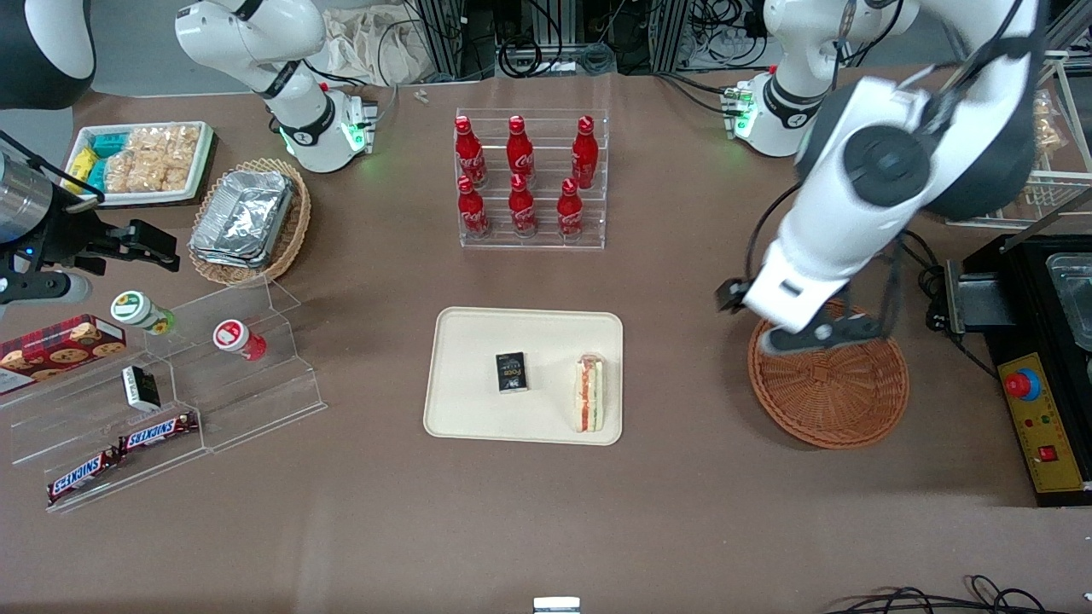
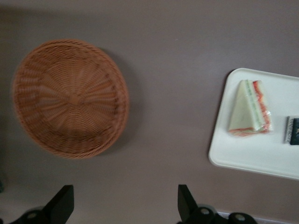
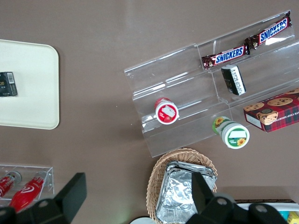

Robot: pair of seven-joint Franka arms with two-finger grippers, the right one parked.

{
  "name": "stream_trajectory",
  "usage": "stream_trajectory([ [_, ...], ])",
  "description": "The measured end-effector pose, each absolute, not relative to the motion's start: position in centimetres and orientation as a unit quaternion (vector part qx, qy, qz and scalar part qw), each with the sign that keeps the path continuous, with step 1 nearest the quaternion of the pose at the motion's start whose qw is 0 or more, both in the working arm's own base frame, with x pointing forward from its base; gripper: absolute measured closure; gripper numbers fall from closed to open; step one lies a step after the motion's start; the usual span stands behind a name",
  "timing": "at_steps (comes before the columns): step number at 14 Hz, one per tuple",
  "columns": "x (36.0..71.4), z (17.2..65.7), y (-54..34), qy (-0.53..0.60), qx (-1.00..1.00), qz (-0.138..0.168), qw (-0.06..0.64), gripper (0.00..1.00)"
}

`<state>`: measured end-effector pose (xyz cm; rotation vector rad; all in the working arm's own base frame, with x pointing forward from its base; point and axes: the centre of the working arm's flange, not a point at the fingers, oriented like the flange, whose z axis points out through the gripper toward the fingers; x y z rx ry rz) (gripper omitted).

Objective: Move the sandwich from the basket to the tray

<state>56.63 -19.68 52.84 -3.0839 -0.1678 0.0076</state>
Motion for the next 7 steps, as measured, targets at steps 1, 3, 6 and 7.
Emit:
stream_trajectory([
  [1,55.8,54.1,-17.0,-0.054,-0.998,0.011,0.027,0.00],
  [3,55.5,56.1,-11.4,-0.053,-0.998,0.023,0.018,0.00],
  [6,56.5,56.7,-5.4,-0.052,-0.998,0.024,0.007,0.00],
  [7,56.7,56.4,-4.6,-0.054,-0.998,0.027,0.005,0.00],
])
